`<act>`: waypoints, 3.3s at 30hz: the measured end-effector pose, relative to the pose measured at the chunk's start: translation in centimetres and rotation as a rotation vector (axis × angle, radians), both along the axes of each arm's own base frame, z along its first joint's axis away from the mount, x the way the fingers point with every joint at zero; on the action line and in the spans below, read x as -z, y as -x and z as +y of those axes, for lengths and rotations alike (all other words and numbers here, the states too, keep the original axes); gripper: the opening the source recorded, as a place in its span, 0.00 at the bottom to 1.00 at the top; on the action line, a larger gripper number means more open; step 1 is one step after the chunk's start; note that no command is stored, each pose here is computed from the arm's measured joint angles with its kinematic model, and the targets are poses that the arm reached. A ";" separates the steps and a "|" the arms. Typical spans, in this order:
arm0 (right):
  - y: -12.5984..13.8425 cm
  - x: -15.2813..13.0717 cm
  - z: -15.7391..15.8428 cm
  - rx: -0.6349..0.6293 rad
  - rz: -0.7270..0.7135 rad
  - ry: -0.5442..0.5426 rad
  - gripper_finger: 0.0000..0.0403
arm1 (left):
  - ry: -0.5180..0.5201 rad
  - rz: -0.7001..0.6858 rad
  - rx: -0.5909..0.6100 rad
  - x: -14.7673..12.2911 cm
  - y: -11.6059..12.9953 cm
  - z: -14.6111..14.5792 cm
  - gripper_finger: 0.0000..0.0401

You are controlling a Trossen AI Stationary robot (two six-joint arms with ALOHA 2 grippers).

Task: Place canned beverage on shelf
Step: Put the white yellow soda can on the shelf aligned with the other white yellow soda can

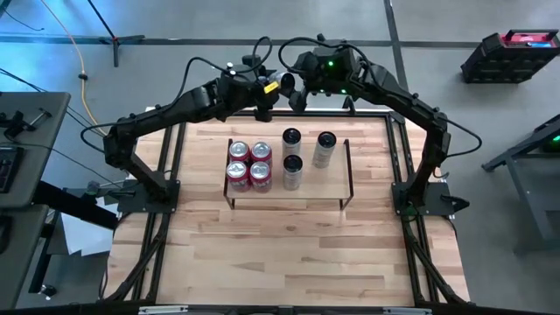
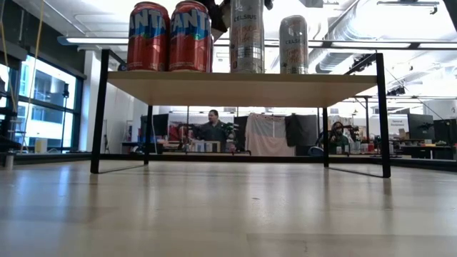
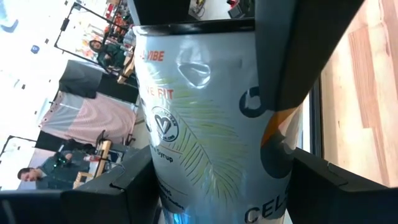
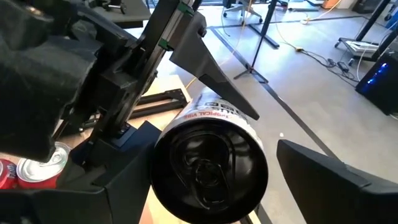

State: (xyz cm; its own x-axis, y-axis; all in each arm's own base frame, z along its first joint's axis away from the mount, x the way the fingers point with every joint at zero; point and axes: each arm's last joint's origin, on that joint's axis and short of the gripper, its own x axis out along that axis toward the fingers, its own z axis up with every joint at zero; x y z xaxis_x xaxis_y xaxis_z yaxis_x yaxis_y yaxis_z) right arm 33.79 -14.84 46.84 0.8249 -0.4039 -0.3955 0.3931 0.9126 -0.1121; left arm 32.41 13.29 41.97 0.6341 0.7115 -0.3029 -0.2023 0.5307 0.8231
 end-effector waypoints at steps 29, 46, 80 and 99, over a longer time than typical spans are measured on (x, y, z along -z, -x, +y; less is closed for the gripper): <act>-0.3 1.7 0.1 0.002 0.122 -0.052 0.78 | 0.082 0.027 0.019 2.1 -1.6 0.2 0.63; -0.3 1.8 -0.3 0.077 0.093 -0.112 0.78 | 0.077 0.007 0.019 1.9 -1.6 0.3 0.63; -0.3 1.8 -0.5 0.125 0.007 -0.260 0.70 | 0.040 0.026 0.018 1.8 -1.7 0.2 0.63; -0.4 1.6 -0.5 0.109 -0.008 -0.263 0.63 | 0.037 0.027 0.015 1.7 -1.6 0.2 0.63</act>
